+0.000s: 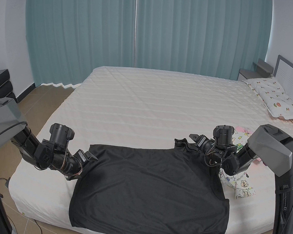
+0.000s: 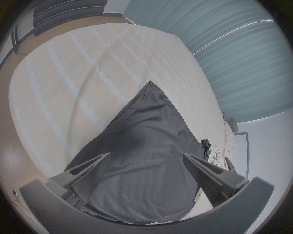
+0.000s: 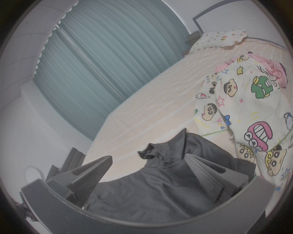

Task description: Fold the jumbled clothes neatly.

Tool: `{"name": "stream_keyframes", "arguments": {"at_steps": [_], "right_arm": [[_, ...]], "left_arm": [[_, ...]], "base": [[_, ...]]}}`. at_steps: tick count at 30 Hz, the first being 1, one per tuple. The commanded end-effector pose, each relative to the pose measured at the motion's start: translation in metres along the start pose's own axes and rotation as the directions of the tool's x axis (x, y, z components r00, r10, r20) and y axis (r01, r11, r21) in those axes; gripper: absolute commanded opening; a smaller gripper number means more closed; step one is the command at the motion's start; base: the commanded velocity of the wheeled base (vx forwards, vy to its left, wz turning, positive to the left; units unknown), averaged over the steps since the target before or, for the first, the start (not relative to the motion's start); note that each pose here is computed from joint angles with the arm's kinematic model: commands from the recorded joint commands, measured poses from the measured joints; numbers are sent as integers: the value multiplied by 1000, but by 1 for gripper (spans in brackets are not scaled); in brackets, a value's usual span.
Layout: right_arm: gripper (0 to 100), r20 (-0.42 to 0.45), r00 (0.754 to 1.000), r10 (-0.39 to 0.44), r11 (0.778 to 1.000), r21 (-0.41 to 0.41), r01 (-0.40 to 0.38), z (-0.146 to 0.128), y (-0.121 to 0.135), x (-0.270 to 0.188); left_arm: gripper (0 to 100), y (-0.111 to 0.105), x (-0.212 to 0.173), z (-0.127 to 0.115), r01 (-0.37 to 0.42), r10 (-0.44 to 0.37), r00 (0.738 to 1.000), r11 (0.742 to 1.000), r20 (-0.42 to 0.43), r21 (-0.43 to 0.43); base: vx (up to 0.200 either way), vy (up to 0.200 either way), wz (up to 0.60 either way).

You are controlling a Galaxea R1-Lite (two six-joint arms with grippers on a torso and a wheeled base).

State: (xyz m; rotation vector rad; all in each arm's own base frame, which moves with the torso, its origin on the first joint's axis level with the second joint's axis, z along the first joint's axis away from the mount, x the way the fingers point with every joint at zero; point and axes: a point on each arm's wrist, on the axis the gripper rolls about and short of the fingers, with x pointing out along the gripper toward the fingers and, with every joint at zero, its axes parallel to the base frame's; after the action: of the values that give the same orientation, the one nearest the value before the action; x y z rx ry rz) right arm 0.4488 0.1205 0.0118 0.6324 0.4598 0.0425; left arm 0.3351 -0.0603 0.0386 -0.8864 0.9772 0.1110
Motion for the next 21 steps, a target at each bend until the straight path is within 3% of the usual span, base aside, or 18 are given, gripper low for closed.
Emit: {"name": "stream_keyframes", "arguments": {"at_steps": [1, 6, 13, 17, 21], "right_arm": [[100, -15, 997, -76, 997, 0, 76, 0, -20, 36], [100, -20, 995, -102, 994, 30, 103, 14, -23, 51], [100, -62, 991, -118, 987, 104, 124, 12, -22, 60], [100, -90, 991, -95, 976, 186, 110, 14, -19, 61], [100, -116, 990, -85, 971, 213, 108, 14, -17, 65]], "left_arm": [[100, 7, 10, -7, 1, -2, 1000, 1000, -25, -22], [100, 9, 10, -8, -5, 4, 1000, 1000, -27, -25], [100, 9, 10, -9, -7, 6, 1000, 1000, -29, -26], [100, 9, 10, -9, -7, 6, 1000, 1000, -29, -26], [100, 9, 10, -9, -8, 7, 1000, 1000, -27, -26]], "base": [[0, 0, 0], [0, 0, 0], [0, 0, 0], [0, 0, 0], [0, 0, 0]]}}
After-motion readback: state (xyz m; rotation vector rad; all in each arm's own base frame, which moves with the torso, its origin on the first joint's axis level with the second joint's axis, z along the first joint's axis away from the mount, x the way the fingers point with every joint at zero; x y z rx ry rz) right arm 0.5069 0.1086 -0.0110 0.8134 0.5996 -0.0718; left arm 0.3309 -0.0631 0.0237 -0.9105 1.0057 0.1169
